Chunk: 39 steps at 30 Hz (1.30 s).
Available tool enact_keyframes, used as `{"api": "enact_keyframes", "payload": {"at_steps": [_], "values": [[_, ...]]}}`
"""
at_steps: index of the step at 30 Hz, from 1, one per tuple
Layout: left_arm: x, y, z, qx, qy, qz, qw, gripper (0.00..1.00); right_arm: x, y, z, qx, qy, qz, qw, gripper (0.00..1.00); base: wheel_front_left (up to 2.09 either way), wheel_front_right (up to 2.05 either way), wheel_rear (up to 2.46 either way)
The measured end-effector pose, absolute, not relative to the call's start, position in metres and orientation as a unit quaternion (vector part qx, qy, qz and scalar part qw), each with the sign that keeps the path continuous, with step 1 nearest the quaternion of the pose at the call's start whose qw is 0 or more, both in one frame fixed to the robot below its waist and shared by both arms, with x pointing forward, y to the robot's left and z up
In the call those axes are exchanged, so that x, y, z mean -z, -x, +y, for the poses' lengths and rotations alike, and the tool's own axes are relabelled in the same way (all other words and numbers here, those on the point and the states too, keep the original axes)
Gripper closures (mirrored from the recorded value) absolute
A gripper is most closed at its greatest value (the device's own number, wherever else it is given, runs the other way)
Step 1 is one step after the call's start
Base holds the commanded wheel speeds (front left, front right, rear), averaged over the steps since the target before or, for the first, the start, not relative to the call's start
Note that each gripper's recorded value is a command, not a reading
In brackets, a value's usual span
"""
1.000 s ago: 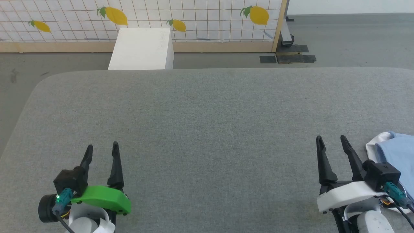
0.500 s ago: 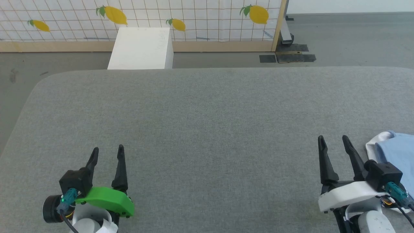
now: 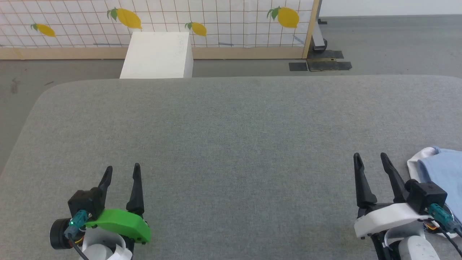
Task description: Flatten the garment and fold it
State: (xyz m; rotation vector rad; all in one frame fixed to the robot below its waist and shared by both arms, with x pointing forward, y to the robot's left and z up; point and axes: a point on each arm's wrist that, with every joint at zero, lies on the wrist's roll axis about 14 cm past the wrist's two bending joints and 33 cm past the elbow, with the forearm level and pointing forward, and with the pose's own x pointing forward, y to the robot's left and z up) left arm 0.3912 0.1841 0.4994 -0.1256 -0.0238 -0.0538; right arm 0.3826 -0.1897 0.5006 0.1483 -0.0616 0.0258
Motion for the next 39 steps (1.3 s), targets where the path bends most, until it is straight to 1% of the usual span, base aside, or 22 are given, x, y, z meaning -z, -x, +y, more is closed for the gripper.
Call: {"api": "enact_keyframes", "payload": {"at_steps": [28,29,39], "values": [[-0.5002,-0.3908,0.1835,0.030,0.062,-0.012,0.998,0.00,-0.5010,-0.3815,-0.1900,-0.012,-0.074,-0.031,0.997,0.00,0.00,0.00,0.00],[-0.5003,-0.3907,0.1836,0.030,0.062,-0.012,0.998,1.00,-0.5014,-0.3814,-0.1901,-0.012,-0.074,-0.032,0.997,1.00,0.00,0.00,0.00],[-0.5011,-0.3904,0.1824,0.030,0.060,-0.012,0.998,1.00,-0.5022,-0.3818,-0.1892,-0.014,-0.074,-0.030,0.997,1.00,0.00,0.00,0.00]]}}
